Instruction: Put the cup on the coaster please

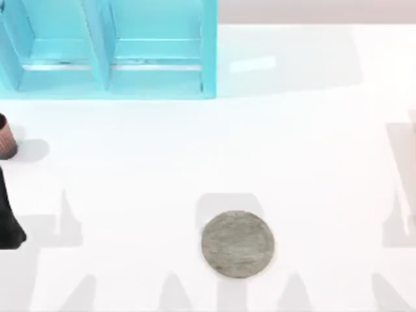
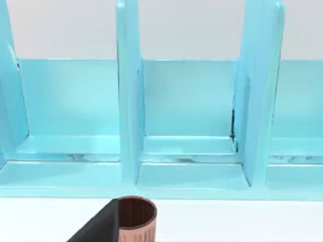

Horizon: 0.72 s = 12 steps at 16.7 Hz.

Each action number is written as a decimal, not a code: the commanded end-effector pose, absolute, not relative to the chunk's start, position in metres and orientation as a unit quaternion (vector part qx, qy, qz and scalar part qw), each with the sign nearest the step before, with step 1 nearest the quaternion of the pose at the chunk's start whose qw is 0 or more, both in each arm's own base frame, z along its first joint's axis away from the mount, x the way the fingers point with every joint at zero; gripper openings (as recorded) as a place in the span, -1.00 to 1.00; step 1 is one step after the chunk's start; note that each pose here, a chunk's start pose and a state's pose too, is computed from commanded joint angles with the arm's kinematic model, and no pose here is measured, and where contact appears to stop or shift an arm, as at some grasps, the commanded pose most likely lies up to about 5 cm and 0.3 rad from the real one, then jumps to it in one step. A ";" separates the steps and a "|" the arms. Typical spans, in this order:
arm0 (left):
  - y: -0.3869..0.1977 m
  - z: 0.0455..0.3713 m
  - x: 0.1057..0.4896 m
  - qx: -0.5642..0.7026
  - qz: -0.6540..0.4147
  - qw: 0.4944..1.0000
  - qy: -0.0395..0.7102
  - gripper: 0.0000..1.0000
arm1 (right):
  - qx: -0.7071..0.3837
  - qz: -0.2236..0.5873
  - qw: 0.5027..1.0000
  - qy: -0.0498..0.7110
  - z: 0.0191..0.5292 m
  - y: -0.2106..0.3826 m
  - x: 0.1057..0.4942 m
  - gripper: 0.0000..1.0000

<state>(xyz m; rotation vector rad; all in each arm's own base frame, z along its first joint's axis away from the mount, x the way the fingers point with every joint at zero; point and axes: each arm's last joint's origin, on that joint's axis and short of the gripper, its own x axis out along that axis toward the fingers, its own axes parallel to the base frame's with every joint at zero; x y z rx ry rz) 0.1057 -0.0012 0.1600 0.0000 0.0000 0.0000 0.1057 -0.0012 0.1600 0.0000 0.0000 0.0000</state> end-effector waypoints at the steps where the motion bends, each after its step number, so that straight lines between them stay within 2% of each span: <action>1: -0.001 0.160 0.106 0.000 0.000 1.000 0.000 1.00 | 0.000 0.000 1.000 0.000 0.160 -0.001 0.106 1.00; 6: -0.001 0.176 0.107 0.043 -0.001 0.998 0.037 1.00 | 0.000 0.000 1.000 0.000 0.160 -0.001 0.106 1.00; 12: 0.001 0.236 0.129 0.203 -0.034 0.962 0.180 1.00 | 0.000 0.000 1.000 0.000 0.160 -0.001 0.106 1.00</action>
